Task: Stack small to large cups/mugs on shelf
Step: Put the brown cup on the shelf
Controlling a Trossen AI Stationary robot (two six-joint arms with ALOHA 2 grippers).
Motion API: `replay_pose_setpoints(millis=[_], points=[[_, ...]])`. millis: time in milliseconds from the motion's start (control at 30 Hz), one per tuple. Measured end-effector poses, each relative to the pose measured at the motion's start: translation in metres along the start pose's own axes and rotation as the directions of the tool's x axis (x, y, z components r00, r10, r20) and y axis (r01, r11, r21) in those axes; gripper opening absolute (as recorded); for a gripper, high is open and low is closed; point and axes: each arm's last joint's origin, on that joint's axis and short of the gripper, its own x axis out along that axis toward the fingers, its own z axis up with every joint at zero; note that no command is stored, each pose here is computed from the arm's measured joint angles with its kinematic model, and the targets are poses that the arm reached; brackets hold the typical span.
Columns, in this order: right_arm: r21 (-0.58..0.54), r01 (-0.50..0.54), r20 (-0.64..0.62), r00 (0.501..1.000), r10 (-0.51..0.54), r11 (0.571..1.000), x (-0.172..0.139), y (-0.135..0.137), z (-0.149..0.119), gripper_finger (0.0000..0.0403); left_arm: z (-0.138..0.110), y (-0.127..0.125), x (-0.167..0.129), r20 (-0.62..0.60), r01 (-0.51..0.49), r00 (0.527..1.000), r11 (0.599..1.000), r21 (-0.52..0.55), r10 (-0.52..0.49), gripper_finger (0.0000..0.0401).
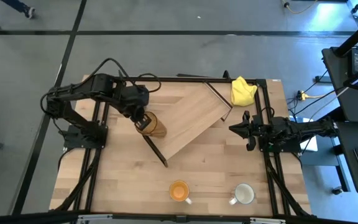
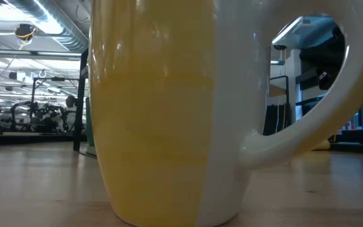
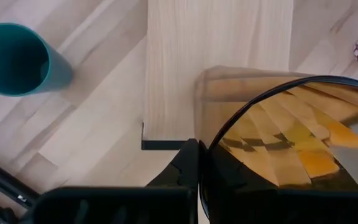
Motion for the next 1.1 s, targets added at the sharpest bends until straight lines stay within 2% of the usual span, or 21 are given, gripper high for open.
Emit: replay_pose_setpoints(millis=[300,433,833,1100], points=[[0.0,0.0,0.0,1.0,0.0,1.0,0.0,0.0,0.0,0.0032,-0.008,-0.007,0.011,-0.056,0.002,0.998,0.999,0.044,0.0,0.0001],[0.0,0.0,0.0,1.0,0.0,1.0,0.0,0.0,0.0,0.0032,-0.014,-0.009,0.007,-0.057,0.018,0.998,0.999,0.041,-0.015,0.0002],[0.0,0.0,0.001,1.0,0.0,1.0,0.0,0.0,0.0,0.0032,-0.014,-0.008,0.003,0.021,-0.041,0.999,0.998,0.055,0.04,0.0005],[0.0,0.0,0.0,1.0,0.0,1.0,0.0,0.0,0.0,0.0032,-0.006,-0.018,0.008,0.068,0.0,0.998,0.998,0.065,-0.004,0.0006]])
